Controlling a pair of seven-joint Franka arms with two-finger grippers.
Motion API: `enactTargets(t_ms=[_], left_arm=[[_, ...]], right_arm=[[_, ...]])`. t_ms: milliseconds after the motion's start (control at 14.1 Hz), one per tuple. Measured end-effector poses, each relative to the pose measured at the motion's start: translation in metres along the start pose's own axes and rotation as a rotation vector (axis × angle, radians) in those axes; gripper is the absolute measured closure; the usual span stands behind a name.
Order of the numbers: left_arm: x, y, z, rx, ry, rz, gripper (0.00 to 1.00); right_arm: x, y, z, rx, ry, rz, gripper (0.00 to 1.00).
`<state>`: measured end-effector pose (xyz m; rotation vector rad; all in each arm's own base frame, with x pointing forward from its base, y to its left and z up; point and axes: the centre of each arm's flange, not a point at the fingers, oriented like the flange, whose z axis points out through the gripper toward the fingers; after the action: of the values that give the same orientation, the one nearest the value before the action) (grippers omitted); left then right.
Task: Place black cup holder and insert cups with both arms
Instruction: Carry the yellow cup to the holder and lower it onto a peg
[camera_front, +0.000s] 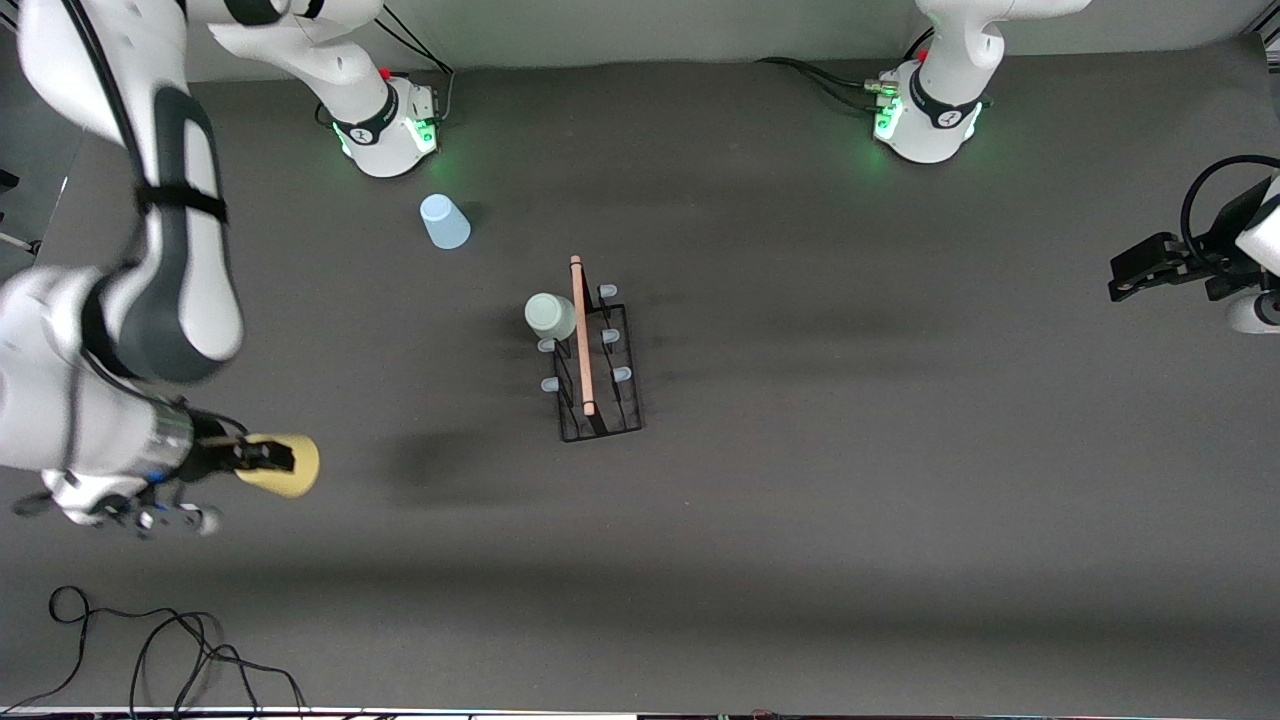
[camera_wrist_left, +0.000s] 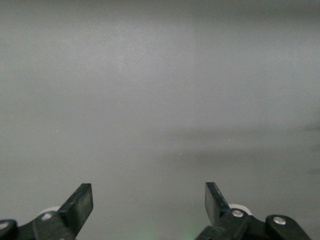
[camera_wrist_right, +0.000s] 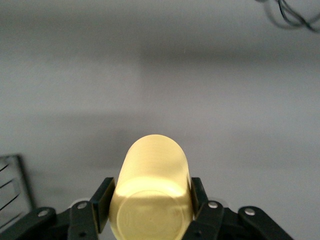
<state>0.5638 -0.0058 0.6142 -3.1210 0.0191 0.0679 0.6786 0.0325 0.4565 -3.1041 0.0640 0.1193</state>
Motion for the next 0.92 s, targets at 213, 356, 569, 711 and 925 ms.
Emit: enactTargets(t_ms=[213,356,569,711,925], left_arm=[[0.0,-0.007,0.0,0.0,-0.001,-0.01,0.0],[0.0,-0.011,0.002,-0.001,-0.004,-0.016,0.0],[0.002,-0.011,0.005,-0.001,-0.009,-0.013,0.0],[0.002,-0.012,0.006,-0.001,-0.011,-0.009,0.0],[0.003,-0.012,0.007,-0.001,-0.014,-0.009,0.0]], right_arm=[[-0.033,-0.052,-0.038,0.011,-0.042,0.144,0.34],[-0.051,-0.114,-0.041,-0.002,-0.049,0.271,0.34],[-0.082,-0.211,-0.026,-0.034,-0.049,0.479,0.34],[-0.094,-0.258,-0.012,-0.034,-0.017,0.583,0.34],[-0.102,-0.299,0.018,-0.038,0.013,0.645,0.34]])
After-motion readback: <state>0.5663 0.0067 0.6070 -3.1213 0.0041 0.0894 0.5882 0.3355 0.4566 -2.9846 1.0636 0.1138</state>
